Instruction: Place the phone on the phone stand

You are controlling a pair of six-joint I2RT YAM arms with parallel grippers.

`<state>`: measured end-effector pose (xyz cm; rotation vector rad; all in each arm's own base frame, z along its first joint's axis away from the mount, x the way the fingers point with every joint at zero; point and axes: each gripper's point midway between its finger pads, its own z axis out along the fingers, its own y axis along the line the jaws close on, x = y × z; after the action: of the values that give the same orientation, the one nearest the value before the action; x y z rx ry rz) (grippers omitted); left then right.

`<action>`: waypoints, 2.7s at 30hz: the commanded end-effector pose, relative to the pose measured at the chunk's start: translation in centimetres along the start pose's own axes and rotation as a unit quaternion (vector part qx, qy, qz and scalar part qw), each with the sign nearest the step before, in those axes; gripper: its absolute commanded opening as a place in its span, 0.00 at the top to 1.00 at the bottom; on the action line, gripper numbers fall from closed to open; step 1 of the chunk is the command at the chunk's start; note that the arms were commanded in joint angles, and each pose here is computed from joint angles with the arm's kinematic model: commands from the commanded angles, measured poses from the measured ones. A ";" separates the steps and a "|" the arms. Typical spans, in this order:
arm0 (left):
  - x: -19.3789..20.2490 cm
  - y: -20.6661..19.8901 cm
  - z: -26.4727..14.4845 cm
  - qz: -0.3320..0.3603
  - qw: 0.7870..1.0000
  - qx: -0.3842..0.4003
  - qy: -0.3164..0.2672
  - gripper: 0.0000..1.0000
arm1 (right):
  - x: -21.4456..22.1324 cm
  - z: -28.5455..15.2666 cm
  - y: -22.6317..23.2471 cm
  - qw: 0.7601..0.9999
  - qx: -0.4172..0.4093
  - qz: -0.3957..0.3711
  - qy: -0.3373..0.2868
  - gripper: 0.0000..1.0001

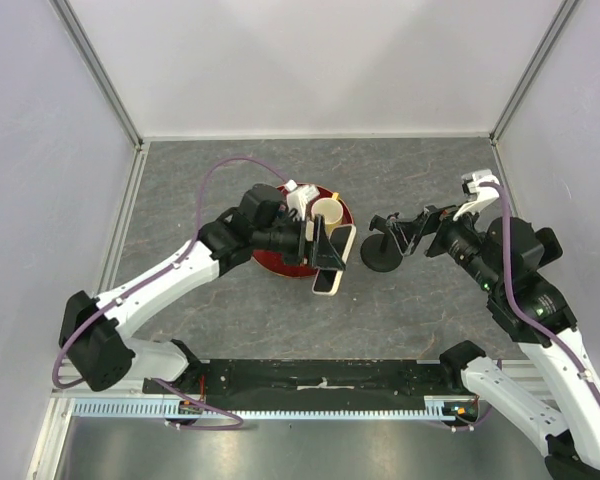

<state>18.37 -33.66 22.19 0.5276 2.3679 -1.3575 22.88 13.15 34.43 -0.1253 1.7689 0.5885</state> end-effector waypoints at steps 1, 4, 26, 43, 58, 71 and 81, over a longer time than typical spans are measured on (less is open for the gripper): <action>-4.8 -6.4 -4.2 -0.023 0.991 0.090 -0.095 0.98 | -2.0 -0.1 3.4 0.992 -0.101 -0.055 -0.042 0.02; -7.1 -8.3 -6.4 -0.046 0.982 0.111 -0.144 0.98 | -2.0 -0.2 5.3 0.983 -0.160 -0.079 -0.053 0.06; -15.6 -9.5 -15.3 -0.182 0.884 0.109 -0.417 0.98 | -0.5 2.7 15.4 0.956 -0.255 -0.031 -0.142 0.09; -15.0 -9.5 -16.4 -0.197 0.874 0.118 -0.428 0.98 | -0.6 5.5 17.7 0.970 -0.122 0.015 -0.211 0.27; -14.8 -9.8 -16.4 -0.214 0.870 0.139 -0.422 0.98 | -1.3 8.5 19.1 0.964 -0.080 -0.008 -0.252 0.48; -14.4 -9.9 -15.7 -0.220 0.874 0.150 -0.407 0.98 | -2.0 9.1 19.2 0.959 -0.086 -0.058 -0.263 0.67; -14.2 -10.1 -15.7 -0.225 0.872 0.161 -0.404 0.98 | -2.9 10.2 18.5 0.956 -0.080 -0.070 -0.273 0.73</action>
<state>24.87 -27.09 39.31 -0.5259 1.7680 -1.5943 25.45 33.43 38.01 -0.2148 1.2386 0.5587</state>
